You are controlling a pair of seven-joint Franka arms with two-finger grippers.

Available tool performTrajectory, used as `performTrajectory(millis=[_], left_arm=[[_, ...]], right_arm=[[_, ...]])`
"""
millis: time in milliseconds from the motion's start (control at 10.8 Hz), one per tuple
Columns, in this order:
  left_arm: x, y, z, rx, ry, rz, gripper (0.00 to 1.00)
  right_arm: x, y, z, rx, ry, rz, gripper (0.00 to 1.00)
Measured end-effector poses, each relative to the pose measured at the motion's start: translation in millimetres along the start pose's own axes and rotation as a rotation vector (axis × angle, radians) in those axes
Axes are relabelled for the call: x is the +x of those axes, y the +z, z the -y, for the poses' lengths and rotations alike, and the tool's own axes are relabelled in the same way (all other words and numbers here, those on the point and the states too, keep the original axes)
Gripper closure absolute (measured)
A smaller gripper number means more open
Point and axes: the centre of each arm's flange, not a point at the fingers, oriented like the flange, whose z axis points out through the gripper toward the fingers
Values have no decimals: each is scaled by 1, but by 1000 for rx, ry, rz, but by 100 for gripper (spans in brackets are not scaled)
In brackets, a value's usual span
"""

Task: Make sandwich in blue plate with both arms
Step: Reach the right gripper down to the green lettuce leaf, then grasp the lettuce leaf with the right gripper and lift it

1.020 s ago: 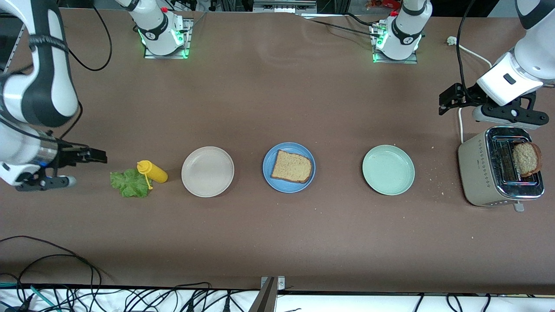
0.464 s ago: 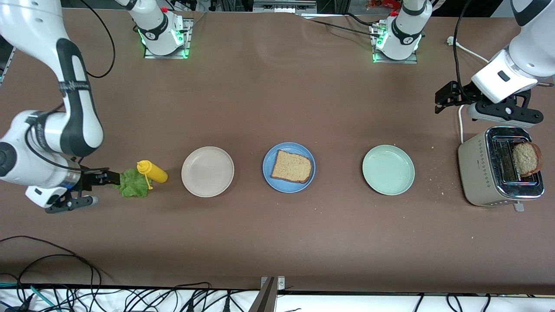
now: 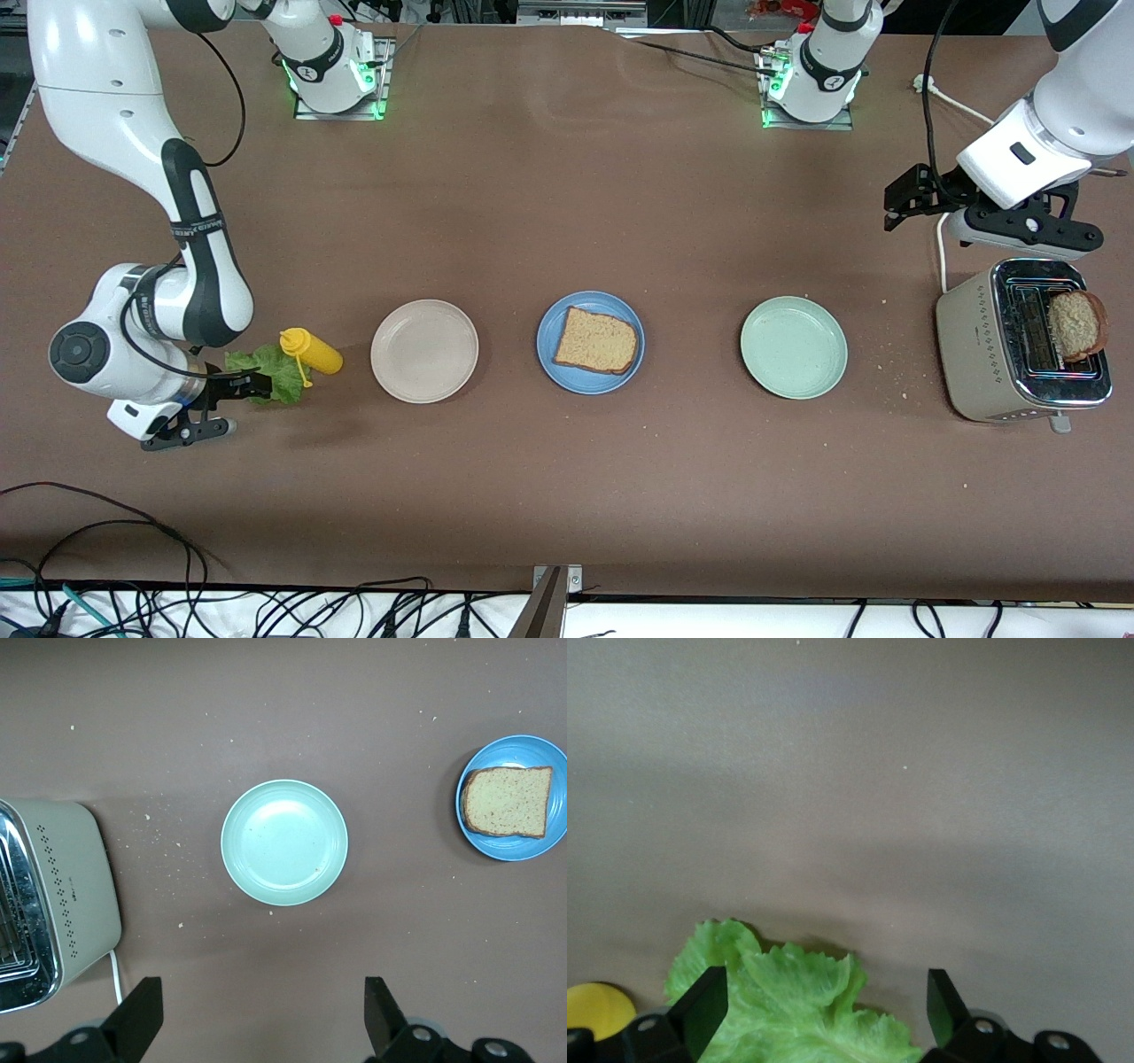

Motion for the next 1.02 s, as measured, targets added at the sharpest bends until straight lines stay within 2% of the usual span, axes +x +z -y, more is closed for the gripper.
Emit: performTrajectory(millis=[464, 557, 649, 835, 1020], left_arm=[[0, 0, -2, 0, 4, 0, 0], [0, 0, -2, 0, 4, 0, 0], [0, 0, -3, 0, 5, 0, 0], [0, 0, -3, 0, 5, 0, 0], [0, 0, -3, 0, 5, 0, 0]], right_arm=[[-14, 30, 5, 10, 5, 17, 0], [-17, 35, 6, 10, 5, 19, 6], [-19, 38, 7, 11, 5, 22, 18], [-20, 38, 6, 14, 8, 22, 49], [-17, 30, 10, 27, 3, 4, 74]])
